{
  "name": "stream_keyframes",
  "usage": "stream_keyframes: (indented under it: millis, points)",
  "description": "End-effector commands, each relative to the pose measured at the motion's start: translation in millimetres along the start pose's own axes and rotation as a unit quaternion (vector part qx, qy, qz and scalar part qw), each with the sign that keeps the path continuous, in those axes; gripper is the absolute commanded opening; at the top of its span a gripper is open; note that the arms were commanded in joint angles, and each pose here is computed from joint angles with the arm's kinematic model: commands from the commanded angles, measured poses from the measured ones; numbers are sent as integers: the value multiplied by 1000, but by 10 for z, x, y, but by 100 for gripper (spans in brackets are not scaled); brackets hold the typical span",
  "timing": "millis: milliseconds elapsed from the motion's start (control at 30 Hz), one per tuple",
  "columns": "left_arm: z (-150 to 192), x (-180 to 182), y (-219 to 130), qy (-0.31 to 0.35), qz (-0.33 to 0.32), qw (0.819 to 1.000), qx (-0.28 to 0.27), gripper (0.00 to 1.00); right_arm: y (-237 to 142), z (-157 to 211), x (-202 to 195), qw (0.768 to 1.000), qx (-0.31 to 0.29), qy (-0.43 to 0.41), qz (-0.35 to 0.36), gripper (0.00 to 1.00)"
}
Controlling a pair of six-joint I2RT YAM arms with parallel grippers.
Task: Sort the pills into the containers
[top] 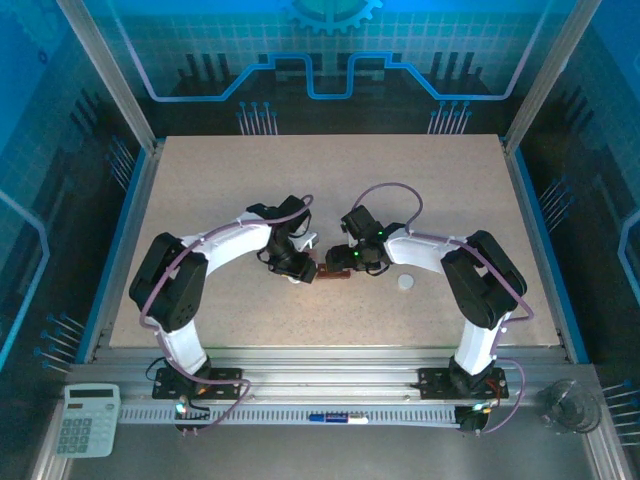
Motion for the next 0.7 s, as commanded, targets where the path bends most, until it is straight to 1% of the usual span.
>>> stream_keyframes:
  millis: [0, 667]
  points:
    - [-4, -9, -6, 12, -12, 1000, 16, 0, 166, 303, -48, 998, 56, 3, 23, 82]
    - [-22, -14, -4, 18, -16, 999, 30, 0, 187, 331, -46, 998, 58, 4, 23, 82]
Point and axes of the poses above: each hand's point on the last joint's axis, 136 mm out from that joint toward the fingers, its own y axis out along the fingers, its own x axis along the line the jaws close on, z = x × y, the point moved 7 cm from there along -y, back along the fingers, and after that the axes turned 9 degrees about -y, right-handed, at the moved point
